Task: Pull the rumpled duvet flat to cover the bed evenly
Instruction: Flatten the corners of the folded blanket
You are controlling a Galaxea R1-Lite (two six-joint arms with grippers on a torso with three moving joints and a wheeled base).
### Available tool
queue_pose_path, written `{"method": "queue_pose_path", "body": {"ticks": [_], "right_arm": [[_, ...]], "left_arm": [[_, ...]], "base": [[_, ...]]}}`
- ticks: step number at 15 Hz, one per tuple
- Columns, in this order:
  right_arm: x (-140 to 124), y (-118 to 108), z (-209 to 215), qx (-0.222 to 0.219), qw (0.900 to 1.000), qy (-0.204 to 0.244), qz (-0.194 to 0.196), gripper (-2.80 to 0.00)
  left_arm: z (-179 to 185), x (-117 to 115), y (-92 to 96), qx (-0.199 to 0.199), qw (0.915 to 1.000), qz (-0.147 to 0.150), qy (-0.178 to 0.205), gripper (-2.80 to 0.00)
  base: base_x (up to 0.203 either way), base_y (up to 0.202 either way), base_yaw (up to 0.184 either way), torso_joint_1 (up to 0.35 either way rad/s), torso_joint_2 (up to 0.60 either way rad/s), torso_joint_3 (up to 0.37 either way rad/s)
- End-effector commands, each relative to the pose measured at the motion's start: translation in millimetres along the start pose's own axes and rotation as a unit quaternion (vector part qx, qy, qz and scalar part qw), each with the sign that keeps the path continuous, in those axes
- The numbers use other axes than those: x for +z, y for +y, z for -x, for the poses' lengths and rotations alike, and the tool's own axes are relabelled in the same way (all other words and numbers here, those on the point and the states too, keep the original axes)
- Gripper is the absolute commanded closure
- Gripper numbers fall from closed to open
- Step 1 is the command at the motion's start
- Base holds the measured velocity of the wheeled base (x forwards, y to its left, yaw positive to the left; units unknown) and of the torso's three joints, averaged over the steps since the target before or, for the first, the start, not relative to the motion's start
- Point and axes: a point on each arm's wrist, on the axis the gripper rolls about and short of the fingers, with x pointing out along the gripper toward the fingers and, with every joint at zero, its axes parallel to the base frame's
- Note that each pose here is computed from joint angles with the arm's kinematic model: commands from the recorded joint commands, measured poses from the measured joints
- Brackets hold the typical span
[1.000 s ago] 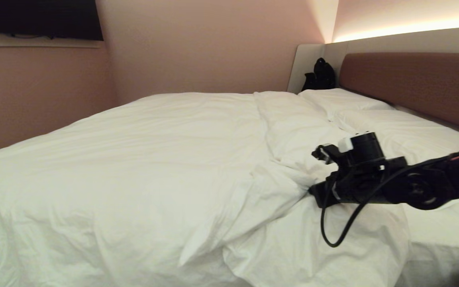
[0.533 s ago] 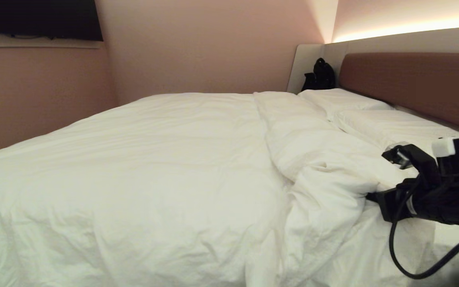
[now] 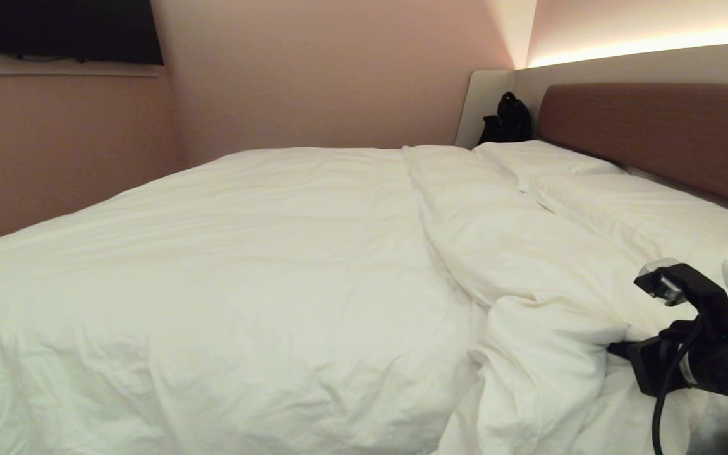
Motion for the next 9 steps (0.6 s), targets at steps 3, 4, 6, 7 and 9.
{"method": "queue_pose_path", "body": {"ticks": [3,4,6,7,9], "right_arm": [[-15.1,2.8,-1.7,0.006,1.0,0.023,0.008,-1.1],[-14.6,3.1,-1.6,0.007,1.0,0.022,0.007,-2.8],[-15.0,3.1,0.8,0.007,1.0,0.021,0.006,-2.8],[-16.4,3.1,5.0,0.007,1.0,0.017,0.006,-2.8],[-22.1,4.4,14.6,0.008,1.0,0.015,0.009,-2.8]], "left_arm": [[0.0,0.0,0.0,0.0,1.0,0.0,0.0,0.0],[0.0,0.0,0.0,0.0,1.0,0.0,0.0,0.0],[0.0,0.0,0.0,0.0,1.0,0.0,0.0,0.0],[0.0,0.0,0.0,0.0,1.0,0.0,0.0,0.0],[0.0,0.0,0.0,0.0,1.0,0.0,0.0,0.0]], "base": [[0.0,0.0,0.0,0.0,0.0,0.0],[0.0,0.0,0.0,0.0,0.0,0.0],[0.0,0.0,0.0,0.0,0.0,0.0],[0.0,0.0,0.0,0.0,0.0,0.0],[0.0,0.0,0.0,0.0,0.0,0.0]]}}
